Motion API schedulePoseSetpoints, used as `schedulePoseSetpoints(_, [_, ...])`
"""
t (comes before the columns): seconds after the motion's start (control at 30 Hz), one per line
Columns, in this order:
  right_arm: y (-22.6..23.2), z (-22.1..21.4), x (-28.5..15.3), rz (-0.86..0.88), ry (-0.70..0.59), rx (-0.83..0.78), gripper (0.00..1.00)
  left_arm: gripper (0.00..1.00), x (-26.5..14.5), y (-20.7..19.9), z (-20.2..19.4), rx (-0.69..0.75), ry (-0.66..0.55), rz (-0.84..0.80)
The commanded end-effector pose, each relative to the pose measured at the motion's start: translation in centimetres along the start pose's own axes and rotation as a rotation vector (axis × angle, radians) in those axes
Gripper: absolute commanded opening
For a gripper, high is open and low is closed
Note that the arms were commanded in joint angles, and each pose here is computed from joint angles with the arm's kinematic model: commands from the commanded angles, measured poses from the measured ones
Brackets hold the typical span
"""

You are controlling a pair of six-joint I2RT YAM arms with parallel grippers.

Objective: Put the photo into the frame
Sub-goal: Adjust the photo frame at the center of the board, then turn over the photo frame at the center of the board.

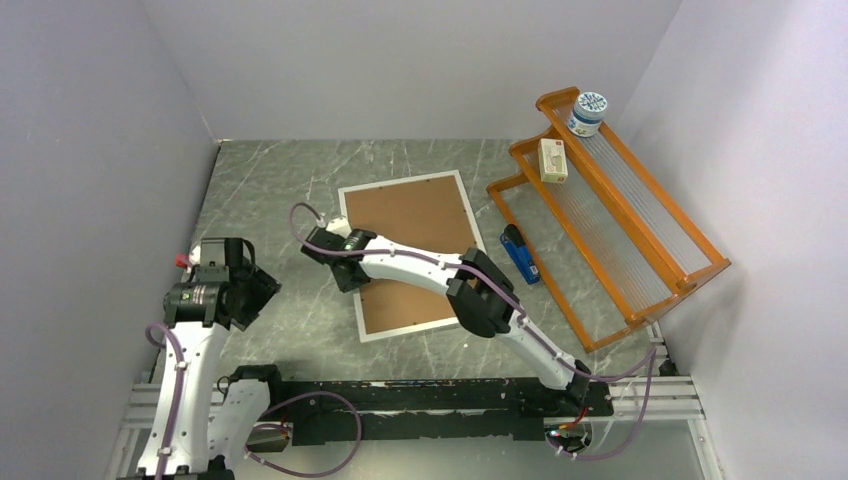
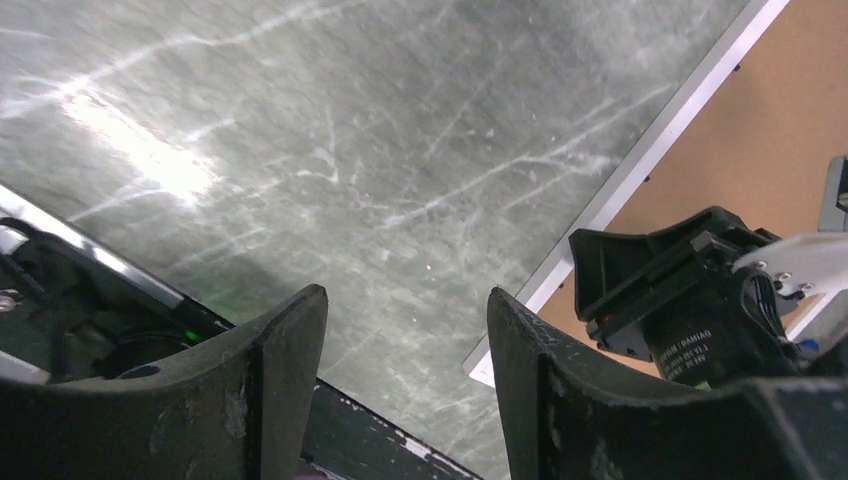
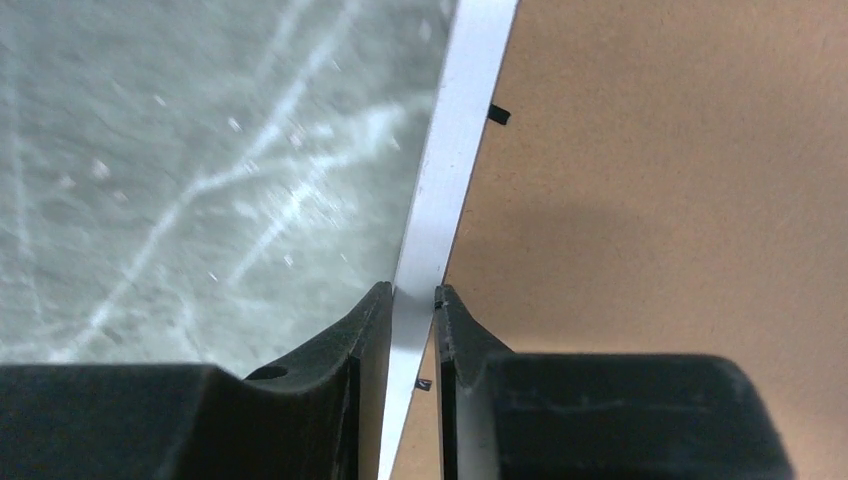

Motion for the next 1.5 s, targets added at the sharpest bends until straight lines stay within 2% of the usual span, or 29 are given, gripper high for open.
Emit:
schedulePoseSetpoints(0.0, [-0.9, -4.1, -3.0, 0.042, 0.157, 0.055, 0.17, 0.64, 1.4, -1.6, -2.3, -0.01, 0.129, -0.079])
schedulePoseSetpoints(0.07, [-1.2, -3.8, -3.1, 0.044, 0.155, 0.1, 0.22, 0.64, 1.9, -1.9, -3.1, -0.01, 0.169, -0.096])
schedulePoseSetpoints(0.1, [-1.5, -3.4, -2.9, 0.023, 0.152, 0.119, 0.28, 0.64, 2.1, -2.0, -3.5, -0.008, 0.186, -0.107])
schedulePoseSetpoints(0.17, [-2.5, -2.5, -2.0, -0.044, 0.142, 0.137, 0.33, 0.64, 2.7, -2.2, -4.0, -0.003, 0.21, -0.121])
schedulePoseSetpoints(0.37, [-2.4, -2.3, 0.6, -0.085, 0.181, 0.144, 0.35, 0.62, 4.0, -3.0, -6.4, 0.04, 0.356, -0.163])
schedulePoseSetpoints(0.5, [-2.5, -3.0, 1.1, -0.086, 0.189, 0.157, 0.35, 0.63, 4.7, -2.0, -6.5, 0.034, 0.345, -0.105])
schedulePoseSetpoints(0.67, [-2.7, -4.4, 2.1, -0.1, 0.23, 0.156, 0.34, 0.67, 5.0, -2.7, -6.9, 0.033, 0.366, -0.155])
schedulePoseSetpoints(0.73, [-2.7, -4.8, 2.5, -0.105, 0.245, 0.155, 0.31, 0.67, 5.2, -3.5, -7.6, 0.056, 0.41, -0.214])
schedulePoseSetpoints(0.97, [-2.8, -1.6, 0.6, -0.072, 0.159, 0.194, 0.0, 0.67, 5.4, -5.1, -10.8, 0.096, 0.58, -0.417])
schedulePoseSetpoints(1.17, [-3.6, 3.1, -3.5, 0.002, 0.035, 0.285, 0.0, 0.69, 5.6, -5.5, -12.2, 0.117, 0.653, -0.51])
schedulePoseSetpoints(1.33, [-4.4, 6.5, -7.1, 0.061, -0.058, 0.336, 0.0, 0.76, 5.7, -6.3, -13.9, 0.117, 0.743, -0.619])
schedulePoseSetpoints(1.47, [-4.6, 7.5, -9.1, 0.096, -0.089, 0.352, 0.0, 0.81, 5.7, -7.2, -14.7, 0.141, 0.786, -0.673])
Point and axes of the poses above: each gripper's point midway between its finger pads, its own x axis out along the fingers, its own y axis along the line the jaws close on, z = x × y, the point moved 1 cm from there along -x, back along the fingers, and after that the axes turned 11 degrees about -x, right-handed, at the moved point
